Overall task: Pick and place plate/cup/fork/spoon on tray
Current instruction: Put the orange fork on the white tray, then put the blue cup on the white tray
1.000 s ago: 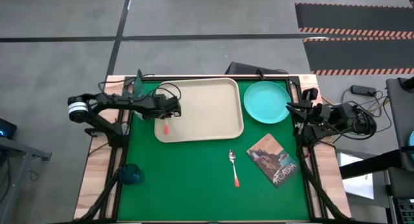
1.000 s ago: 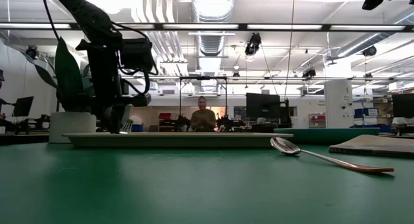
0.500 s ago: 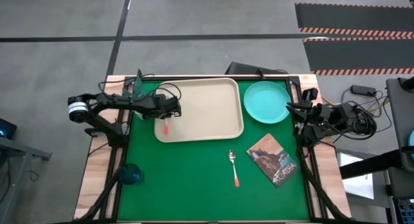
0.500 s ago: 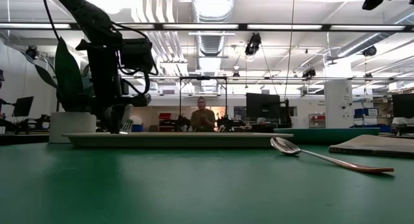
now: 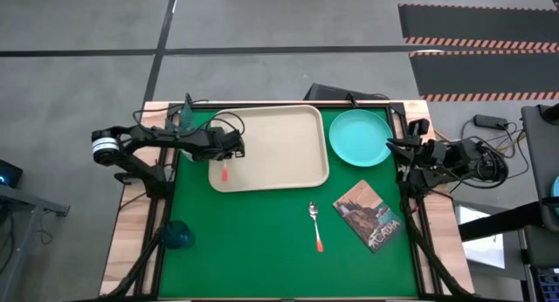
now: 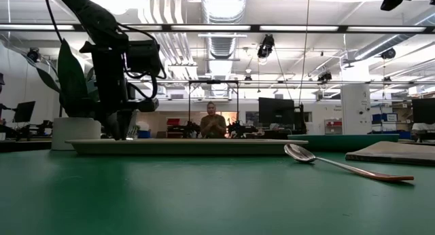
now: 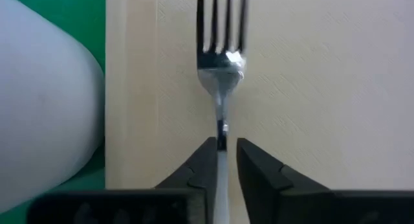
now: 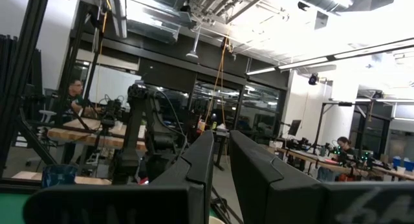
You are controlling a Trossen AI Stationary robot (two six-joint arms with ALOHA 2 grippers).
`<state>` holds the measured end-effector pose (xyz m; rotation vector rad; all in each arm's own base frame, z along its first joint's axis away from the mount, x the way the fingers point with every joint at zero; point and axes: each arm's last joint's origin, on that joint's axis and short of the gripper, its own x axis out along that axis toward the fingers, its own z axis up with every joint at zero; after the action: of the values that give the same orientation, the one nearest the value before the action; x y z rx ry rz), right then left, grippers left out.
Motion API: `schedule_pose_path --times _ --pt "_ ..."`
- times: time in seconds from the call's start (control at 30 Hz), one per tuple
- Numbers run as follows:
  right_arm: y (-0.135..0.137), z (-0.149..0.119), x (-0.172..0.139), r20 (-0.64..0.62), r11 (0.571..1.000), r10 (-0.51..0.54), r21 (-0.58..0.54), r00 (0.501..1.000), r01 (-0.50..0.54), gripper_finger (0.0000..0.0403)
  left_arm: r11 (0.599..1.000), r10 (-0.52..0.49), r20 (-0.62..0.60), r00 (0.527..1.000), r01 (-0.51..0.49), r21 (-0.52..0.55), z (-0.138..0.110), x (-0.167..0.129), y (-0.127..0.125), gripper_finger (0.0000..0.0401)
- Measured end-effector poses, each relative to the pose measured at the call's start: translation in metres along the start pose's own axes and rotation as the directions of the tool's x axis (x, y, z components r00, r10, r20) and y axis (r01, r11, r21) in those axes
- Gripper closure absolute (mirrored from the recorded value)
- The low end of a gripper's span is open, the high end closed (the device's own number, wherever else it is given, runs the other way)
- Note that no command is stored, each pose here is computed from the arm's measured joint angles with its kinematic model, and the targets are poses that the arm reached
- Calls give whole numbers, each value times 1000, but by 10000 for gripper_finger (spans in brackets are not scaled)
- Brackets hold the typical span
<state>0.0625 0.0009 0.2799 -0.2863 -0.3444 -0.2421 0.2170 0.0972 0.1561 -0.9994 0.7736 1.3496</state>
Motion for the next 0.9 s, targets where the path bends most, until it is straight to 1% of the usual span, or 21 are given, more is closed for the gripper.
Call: schedule_pose_path --times 0.17,0.33,0.5,0.67,0.9 --pt "0 0 0 0 1000 0 0 1000 0 360 1000 -2 -6 1000 2 0 0 0 0 319" --pt "0 0 0 0 1000 0 0 1000 0 360 1000 -10 -18 1000 10 11 1 -2 -1 300" --pt "0 0 0 0 1000 0 0 1000 0 360 997 -72 -32 997 72 17 4 -13 -3 298" --pt "0 0 0 0 1000 0 0 1000 0 360 988 -148 -22 989 149 36 8 -30 -2 298" --pt "0 0 0 1 1000 0 0 1000 0 360 962 -266 1 964 265 62 5 -58 1 298"
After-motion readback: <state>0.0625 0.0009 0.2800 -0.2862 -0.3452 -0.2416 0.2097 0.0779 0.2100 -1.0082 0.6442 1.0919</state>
